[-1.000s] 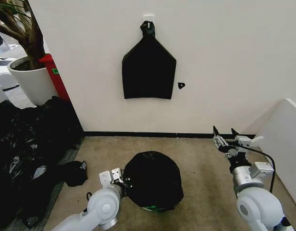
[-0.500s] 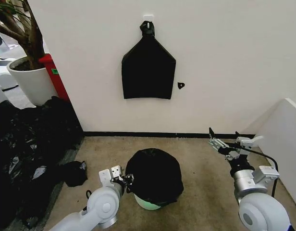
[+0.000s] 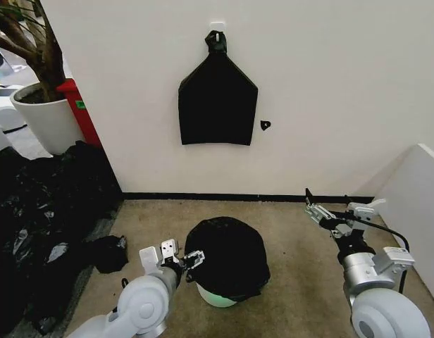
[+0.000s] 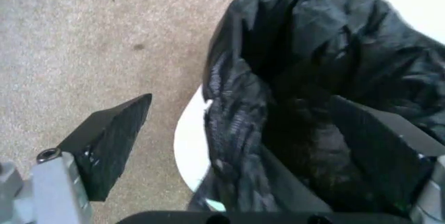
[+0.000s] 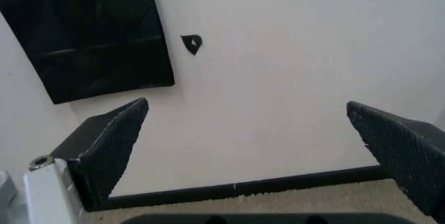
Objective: Place the garbage bag over the trash bin.
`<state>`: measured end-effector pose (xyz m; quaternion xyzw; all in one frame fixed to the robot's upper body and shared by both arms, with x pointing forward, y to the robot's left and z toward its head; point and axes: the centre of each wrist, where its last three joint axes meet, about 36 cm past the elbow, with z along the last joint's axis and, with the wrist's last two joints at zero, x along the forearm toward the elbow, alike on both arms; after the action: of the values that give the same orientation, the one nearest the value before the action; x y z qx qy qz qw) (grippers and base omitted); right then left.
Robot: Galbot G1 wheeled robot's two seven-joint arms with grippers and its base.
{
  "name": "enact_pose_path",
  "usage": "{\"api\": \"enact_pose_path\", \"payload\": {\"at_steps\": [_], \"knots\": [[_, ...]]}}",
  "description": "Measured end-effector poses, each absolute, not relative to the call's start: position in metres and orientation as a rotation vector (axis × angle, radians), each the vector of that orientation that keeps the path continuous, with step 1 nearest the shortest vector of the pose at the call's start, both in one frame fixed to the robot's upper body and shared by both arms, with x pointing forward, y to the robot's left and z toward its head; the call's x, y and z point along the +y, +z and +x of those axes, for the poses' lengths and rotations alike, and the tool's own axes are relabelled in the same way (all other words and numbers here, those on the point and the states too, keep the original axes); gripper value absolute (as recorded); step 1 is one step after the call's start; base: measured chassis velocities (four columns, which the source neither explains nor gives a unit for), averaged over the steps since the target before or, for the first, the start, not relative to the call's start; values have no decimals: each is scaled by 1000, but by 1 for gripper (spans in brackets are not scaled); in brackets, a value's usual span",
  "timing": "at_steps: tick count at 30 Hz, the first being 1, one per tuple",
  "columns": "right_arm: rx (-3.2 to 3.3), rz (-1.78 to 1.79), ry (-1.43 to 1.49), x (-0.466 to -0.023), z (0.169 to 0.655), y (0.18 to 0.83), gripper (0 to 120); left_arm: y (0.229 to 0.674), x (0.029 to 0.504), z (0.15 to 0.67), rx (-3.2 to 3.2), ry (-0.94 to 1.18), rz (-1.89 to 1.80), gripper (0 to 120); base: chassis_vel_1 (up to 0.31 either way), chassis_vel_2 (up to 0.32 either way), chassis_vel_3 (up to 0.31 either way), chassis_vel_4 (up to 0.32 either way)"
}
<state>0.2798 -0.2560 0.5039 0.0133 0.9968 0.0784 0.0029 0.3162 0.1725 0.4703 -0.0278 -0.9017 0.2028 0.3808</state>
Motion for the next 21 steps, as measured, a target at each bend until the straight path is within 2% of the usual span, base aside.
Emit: {"api": "enact_pose_path", "payload": {"at_steps": [7,14,15,17,21], "knots": [[3138,53,242,-256,266,509,100,502,184,302,-2530,501,-201,100,0,0,0,0],[3210,-3,222,-252,241,496,100,510,244,313,-3078,96,-363,100,0,0,0,0],[3214,-5,210,-249,235,492,100,517,264,317,-3157,13,-373,100,0,0,0,0],[3213,-6,208,-248,233,491,100,518,269,318,-3171,-6,-377,100,0,0,0,0],[3211,13,200,-236,220,487,100,512,341,305,-3287,-250,-448,100,0,0,0,0]]}}
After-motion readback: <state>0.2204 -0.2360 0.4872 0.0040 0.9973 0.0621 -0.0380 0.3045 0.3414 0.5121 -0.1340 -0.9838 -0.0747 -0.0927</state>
